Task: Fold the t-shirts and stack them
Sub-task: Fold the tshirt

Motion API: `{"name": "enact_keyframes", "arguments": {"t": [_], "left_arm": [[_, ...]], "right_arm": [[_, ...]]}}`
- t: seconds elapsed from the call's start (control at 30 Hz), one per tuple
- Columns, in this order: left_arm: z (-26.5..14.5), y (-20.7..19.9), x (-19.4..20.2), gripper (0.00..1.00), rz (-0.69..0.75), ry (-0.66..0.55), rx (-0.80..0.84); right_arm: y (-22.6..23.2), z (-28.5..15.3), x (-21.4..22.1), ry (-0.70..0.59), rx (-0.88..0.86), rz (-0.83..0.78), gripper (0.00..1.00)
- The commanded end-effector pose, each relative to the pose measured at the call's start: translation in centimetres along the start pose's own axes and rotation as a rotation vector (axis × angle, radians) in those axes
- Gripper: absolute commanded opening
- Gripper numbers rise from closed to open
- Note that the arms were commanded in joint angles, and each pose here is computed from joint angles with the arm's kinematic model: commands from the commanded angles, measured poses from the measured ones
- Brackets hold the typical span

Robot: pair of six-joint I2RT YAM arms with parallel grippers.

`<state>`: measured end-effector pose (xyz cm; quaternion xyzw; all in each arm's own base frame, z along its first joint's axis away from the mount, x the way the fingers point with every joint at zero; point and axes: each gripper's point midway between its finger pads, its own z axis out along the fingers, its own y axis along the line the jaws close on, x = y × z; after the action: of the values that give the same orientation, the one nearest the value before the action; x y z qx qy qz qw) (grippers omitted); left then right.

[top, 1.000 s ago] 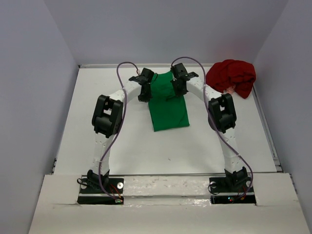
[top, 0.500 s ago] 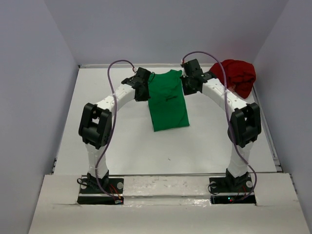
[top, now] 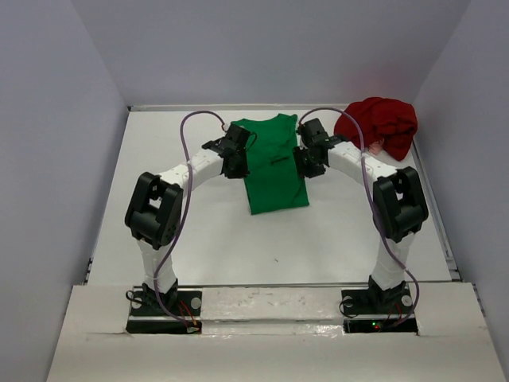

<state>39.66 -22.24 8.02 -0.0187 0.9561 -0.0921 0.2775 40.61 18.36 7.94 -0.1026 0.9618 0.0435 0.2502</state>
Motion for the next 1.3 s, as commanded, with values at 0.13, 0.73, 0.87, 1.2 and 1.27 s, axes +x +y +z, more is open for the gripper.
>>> {"name": "enact_keyframes", "arguments": {"t": [0.13, 0.73, 0.87, 1.2, 1.27], "left_arm": [[-2.9, 0.2, 2.7, 0.54, -0.030, 0.007, 0.063], [-3.0, -2.0, 10.0, 0.72, -0.073, 0.110, 0.282], [-2.2, -1.7, 9.9, 0.71, -0.072, 0.113, 0.248], [-2.8, -1.6, 5.0, 0.63, -0.074, 0.005, 0.146], [-3.2, -2.4, 3.6, 0.51, -0.071, -0.011, 0.155]], "right_arm": [[2.1, -3.3, 3.3, -0.014, -0.141, 0.075, 0.62], [2.7, -3.4, 8.4, -0.014, -0.228, 0.138, 0.66], [2.1, -3.5, 7.3, -0.038, -0.185, 0.137, 0.65], [1.7, -4.1, 2.5, -0.091, -0.127, 0.113, 0.29], [1.9, -4.1, 0.9, -0.109, -0.126, 0.108, 0.01]]}}
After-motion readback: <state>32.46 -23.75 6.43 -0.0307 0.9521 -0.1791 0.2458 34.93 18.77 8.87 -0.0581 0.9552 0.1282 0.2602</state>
